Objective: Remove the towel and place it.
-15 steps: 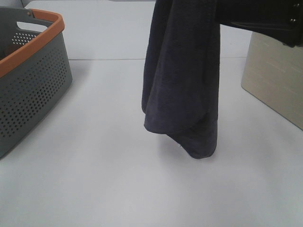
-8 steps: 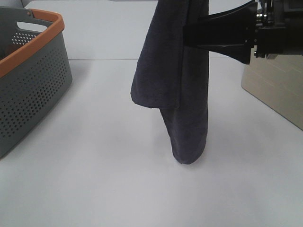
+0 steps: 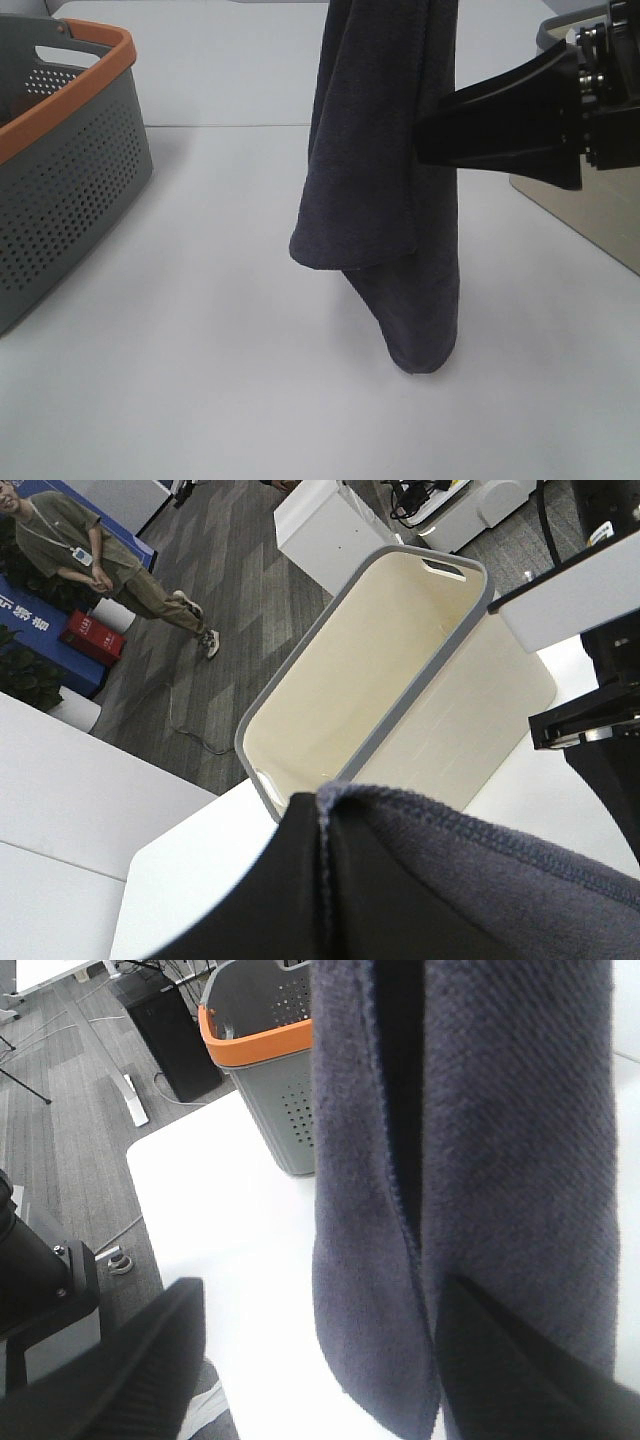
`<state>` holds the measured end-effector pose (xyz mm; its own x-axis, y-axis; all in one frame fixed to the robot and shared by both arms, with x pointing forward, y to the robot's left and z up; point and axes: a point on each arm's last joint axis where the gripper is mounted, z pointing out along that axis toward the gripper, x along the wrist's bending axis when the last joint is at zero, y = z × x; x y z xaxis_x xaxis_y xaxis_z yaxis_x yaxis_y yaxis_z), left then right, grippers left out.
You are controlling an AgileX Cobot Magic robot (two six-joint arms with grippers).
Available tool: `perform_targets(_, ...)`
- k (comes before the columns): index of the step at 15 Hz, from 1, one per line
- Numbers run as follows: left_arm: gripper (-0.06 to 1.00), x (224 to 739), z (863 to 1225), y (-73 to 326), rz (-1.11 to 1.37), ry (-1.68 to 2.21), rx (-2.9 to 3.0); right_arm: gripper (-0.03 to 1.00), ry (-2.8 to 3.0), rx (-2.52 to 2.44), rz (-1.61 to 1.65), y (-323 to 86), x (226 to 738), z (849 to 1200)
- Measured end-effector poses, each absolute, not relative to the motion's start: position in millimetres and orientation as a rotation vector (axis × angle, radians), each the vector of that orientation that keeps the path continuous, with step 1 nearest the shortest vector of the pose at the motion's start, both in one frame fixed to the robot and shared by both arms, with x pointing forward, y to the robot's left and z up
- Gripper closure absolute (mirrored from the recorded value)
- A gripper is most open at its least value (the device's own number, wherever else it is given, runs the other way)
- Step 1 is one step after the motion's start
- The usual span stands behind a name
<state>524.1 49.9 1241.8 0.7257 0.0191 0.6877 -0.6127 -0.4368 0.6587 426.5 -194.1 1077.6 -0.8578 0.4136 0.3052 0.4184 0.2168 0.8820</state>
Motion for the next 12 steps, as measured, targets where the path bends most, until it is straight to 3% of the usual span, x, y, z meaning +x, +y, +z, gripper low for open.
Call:
perform_targets(6, 0.94, 524.3, 1241.5, 50.1, 0.775, -0.460, 1.906, 0.38, -2.430, -0.794, -1.784, -194.2, 412.3, 1087.5)
perform_targets(12, 0.94, 524.3, 1241.5, 50.1, 0.775, -0.459, 1.907, 0.38, -2.442, -0.906, -1.802, -193.5, 440.0, 1070.7)
